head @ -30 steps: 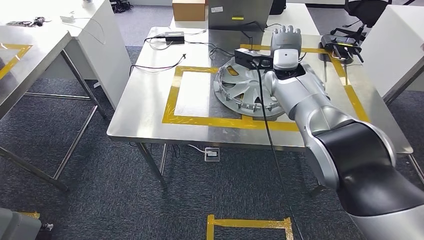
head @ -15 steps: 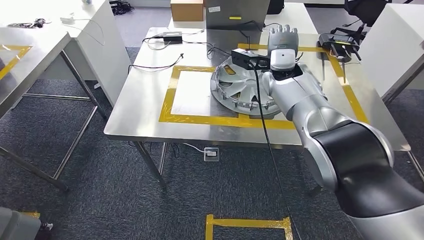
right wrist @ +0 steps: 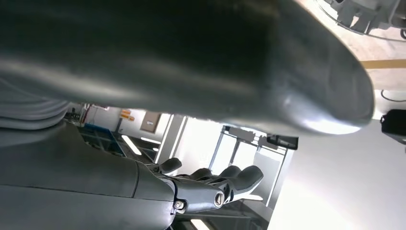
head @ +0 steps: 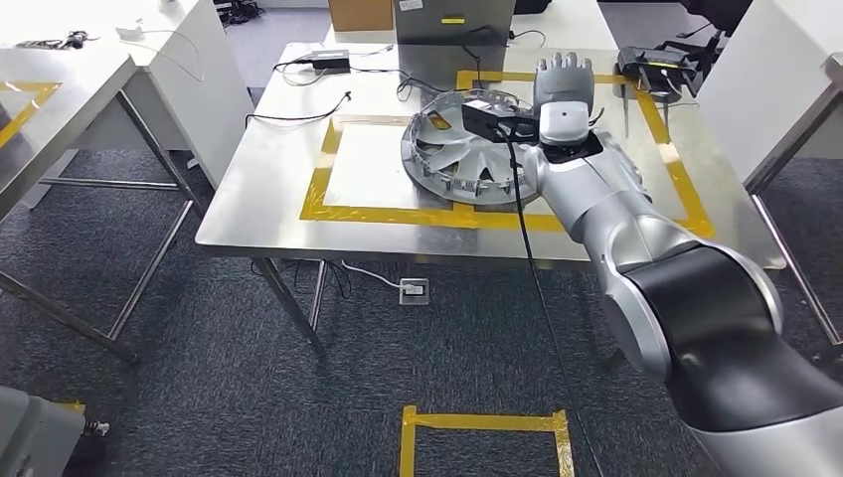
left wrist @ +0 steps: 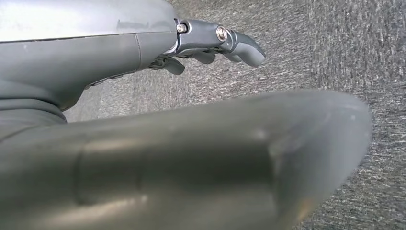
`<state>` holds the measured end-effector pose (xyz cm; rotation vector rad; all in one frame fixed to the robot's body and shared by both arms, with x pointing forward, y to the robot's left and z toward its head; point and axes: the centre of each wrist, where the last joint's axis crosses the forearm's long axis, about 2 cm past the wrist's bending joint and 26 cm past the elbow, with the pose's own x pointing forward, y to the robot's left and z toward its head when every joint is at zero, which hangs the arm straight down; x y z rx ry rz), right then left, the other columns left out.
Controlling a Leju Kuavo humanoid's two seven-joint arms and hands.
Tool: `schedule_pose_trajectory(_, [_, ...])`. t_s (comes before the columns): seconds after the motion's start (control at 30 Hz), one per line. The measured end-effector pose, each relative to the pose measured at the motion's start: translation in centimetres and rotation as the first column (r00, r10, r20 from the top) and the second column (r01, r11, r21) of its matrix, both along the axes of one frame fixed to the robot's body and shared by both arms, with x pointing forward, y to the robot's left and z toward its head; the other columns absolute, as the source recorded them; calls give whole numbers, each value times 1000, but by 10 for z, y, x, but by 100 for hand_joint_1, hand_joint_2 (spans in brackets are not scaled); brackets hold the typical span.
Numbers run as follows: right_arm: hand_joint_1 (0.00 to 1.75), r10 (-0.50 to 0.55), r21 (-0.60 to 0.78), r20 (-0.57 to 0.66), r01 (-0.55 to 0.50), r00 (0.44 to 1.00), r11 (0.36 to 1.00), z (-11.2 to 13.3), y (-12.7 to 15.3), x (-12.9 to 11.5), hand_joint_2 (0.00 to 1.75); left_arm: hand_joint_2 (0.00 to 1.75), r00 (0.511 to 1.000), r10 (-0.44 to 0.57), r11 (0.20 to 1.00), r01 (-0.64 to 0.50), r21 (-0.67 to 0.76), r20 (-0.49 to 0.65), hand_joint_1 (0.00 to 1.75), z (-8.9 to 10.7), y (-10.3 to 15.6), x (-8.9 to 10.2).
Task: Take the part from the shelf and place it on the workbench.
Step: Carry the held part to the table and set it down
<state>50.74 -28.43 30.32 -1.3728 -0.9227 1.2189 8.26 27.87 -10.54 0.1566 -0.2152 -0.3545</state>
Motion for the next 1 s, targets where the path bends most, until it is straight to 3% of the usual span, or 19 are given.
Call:
schedule_pose_trajectory(0.43, [0,86,18,37,-86,996,996,-6,1,-2,0,0,1000,-12,1000,12,2,17,0,0,0,-1])
schedule_pose_trajectory(1.0, [0,135,19,90,-137,987,990,10,11,1,0,0,1000,13,1000,-13,-3,16,0,-2,4,-9])
